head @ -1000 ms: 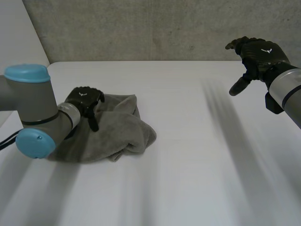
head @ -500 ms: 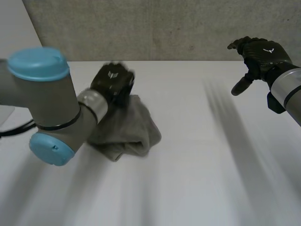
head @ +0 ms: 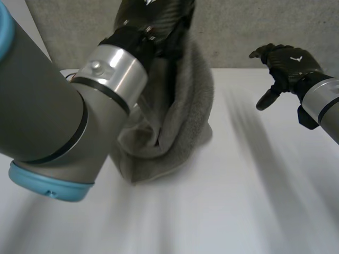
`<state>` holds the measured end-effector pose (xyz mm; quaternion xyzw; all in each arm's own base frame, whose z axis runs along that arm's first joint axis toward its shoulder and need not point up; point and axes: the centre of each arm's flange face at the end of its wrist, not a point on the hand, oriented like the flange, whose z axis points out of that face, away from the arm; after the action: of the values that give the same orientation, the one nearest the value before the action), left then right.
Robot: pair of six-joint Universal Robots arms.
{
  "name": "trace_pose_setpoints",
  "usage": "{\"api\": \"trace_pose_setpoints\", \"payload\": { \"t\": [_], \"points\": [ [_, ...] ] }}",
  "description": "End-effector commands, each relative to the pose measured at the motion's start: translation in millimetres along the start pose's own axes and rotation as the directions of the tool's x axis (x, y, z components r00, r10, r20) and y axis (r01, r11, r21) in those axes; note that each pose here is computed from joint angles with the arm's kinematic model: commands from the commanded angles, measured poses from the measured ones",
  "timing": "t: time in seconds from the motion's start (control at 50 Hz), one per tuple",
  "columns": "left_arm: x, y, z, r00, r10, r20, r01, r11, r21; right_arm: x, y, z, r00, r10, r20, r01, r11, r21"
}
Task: Fold the towel.
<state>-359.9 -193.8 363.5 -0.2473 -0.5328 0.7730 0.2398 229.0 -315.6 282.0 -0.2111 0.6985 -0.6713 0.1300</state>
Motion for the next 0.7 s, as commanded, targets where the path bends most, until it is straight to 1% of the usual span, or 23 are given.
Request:
{"api": "trace_pose_setpoints", "payload": {
  "t": [0.02,0.04,0.08,0.1,0.12,0.14,0.18,0.2,0.24,0.26,0.28,0.36,0.4,0.44,0.48,0.5,0.52,0.56,0.6,0.7],
  "points": [
    [-58,47,-3,0.99,0.051,0.129,-0.033,0.99,-0.139,-14,14,-8,0.994,0.059,0.095,-0.048,0.993,-0.108],
    [-63,53,-5,0.988,0.056,0.141,-0.033,0.986,-0.161,-14,14,-8,0.994,0.059,0.095,-0.049,0.993,-0.108],
    [-65,58,-8,0.988,0.062,0.144,-0.036,0.983,-0.179,-25,30,-13,0.985,0.118,0.123,-0.09,0.974,-0.208],
    [-65,58,-8,0.988,0.062,0.144,-0.036,0.983,-0.179,-25,30,-13,0.985,0.118,0.123,-0.09,0.974,-0.209],
    [-65,60,-11,0.988,0.063,0.144,-0.035,0.981,-0.188,-37,38,-16,0.977,0.159,0.143,-0.12,0.96,-0.252],
    [-66,61,-13,0.987,0.064,0.146,-0.035,0.981,-0.193,-37,38,-16,0.977,0.16,0.143,-0.12,0.96,-0.252],
    [-66,60,-15,0.987,0.063,0.148,-0.033,0.981,-0.193,-51,51,-19,0.958,0.248,0.147,-0.193,0.931,-0.309],
    [-67,59,-16,0.987,0.062,0.151,-0.032,0.981,-0.192,-51,51,-19,0.957,0.248,0.147,-0.194,0.931,-0.31],
    [-70,58,-16,0.985,0.063,0.159,-0.032,0.981,-0.19,-61,56,-24,0.936,0.318,0.152,-0.252,0.904,-0.345],
    [-75,59,-15,0.983,0.068,0.171,-0.034,0.981,-0.192,-61,56,-24,0.936,0.319,0.152,-0.252,0.904,-0.345],
    [-75,59,-15,0.983,0.068,0.171,-0.034,0.981,-0.192,-65,58,-26,0.927,0.343,0.153,-0.272,0.893,-0.359],
    [-81,60,-14,0.981,0.069,0.183,-0.033,0.98,-0.194,-79,65,-31,0.918,0.355,0.175,-0.27,0.885,-0.378],
    [-81,60,-14,0.981,0.069,0.183,-0.033,0.98,-0.194,-94,76,-25,0.912,0.353,0.208,-0.26,0.892,-0.37],
    [-81,59,-14,0.981,0.069,0.183,-0.033,0.981,-0.192,-101,84,-21,0.908,0.358,0.217,-0.262,0.891,-0.37],
    [-81,59,-14,0.981,0.069,0.183,-0.033,0.981,-0.192,-109,92,-18,0.9,0.374,0.225,-0.273,0.884,-0.38],
    [-81,59,-15,0.98,0.068,0.185,-0.032,0.981,-0.191,-117,97,-15,0.888,0.398,0.23,-0.29,0.873,-0.392],
    [-81,59,-14,0.981,0.066,0.184,-0.03,0.981,-0.19,-117,97,-15,0.888,0.398,0.23,-0.29,0.873,-0.393],
    [-81,57,-15,0.98,0.065,0.186,-0.03,0.982,-0.186,-133,110,-12,0.864,0.44,0.244,-0.311,0.849,-0.428],
    [-81,56,-15,0.98,0.065,0.187,-0.03,0.983,-0.183,-139,115,-8,0.857,0.45,0.249,-0.317,0.843,-0.434],
    [-81,53,-14,0.98,0.063,0.187,-0.03,0.984,-0.174,-157,121,-1,0.842,0.452,0.293,-0.309,0.852,-0.423]
  ]
}}
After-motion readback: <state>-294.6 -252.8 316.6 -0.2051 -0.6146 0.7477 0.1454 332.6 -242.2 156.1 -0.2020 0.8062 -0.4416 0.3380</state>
